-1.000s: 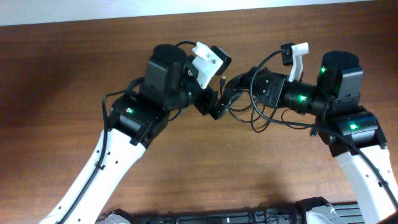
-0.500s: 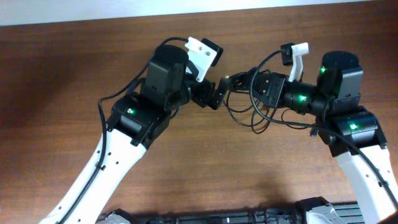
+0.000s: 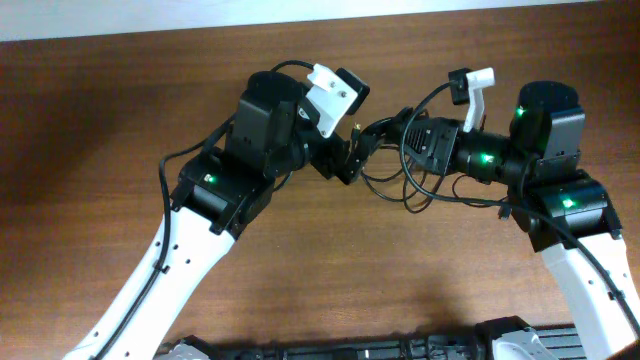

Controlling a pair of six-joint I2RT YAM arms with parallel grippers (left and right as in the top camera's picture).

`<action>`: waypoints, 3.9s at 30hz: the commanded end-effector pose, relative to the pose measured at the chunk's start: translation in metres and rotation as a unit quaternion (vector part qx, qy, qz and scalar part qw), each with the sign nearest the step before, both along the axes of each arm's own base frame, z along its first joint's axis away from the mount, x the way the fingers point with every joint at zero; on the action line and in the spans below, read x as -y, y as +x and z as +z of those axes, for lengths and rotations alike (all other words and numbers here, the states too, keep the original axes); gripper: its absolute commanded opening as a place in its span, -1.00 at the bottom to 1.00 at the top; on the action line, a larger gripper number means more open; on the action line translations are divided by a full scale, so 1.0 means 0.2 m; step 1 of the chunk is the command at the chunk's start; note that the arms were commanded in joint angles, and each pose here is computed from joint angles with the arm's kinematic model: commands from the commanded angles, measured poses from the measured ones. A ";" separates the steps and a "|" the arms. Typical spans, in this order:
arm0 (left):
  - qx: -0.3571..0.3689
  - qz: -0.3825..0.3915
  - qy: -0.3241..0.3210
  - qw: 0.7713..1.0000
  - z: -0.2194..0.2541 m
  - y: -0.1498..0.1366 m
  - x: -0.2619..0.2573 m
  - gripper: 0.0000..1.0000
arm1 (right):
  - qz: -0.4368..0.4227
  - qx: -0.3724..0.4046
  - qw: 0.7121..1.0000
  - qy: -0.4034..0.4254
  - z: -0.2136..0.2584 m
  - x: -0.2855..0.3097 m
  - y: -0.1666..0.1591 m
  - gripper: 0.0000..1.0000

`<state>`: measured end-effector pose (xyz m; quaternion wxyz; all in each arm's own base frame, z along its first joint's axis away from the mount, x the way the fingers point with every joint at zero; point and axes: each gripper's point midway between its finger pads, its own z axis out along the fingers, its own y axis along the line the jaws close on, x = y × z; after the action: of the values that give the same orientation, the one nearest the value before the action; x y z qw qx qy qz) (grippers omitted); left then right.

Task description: Untangle cables

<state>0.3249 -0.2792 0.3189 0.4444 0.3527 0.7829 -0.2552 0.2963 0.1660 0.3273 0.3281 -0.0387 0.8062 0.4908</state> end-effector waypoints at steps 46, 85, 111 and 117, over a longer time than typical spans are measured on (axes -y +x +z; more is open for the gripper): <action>-0.043 0.023 -0.046 0.998 0.05 0.05 -0.13 0.91 | 0.091 0.075 0.993 0.022 0.12 -0.07 -0.10 -0.92; 0.005 -0.148 -0.062 0.987 0.01 -0.07 0.27 -1.00 | 0.110 0.086 0.990 0.033 0.16 -0.09 -0.13 -0.92; 0.002 -0.175 -0.066 0.982 0.01 -0.11 0.28 -1.00 | -0.027 0.036 0.998 -0.046 -0.02 0.06 0.04 -0.06; -0.001 -0.177 -0.056 0.983 -0.01 -0.12 0.27 -1.00 | -0.036 0.036 0.997 -0.052 -0.03 0.07 0.06 -0.14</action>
<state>0.3105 -0.3290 0.3074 0.4103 0.4364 0.7158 -0.3590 0.3045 0.1564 0.3181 0.3560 -0.0477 0.8186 0.4483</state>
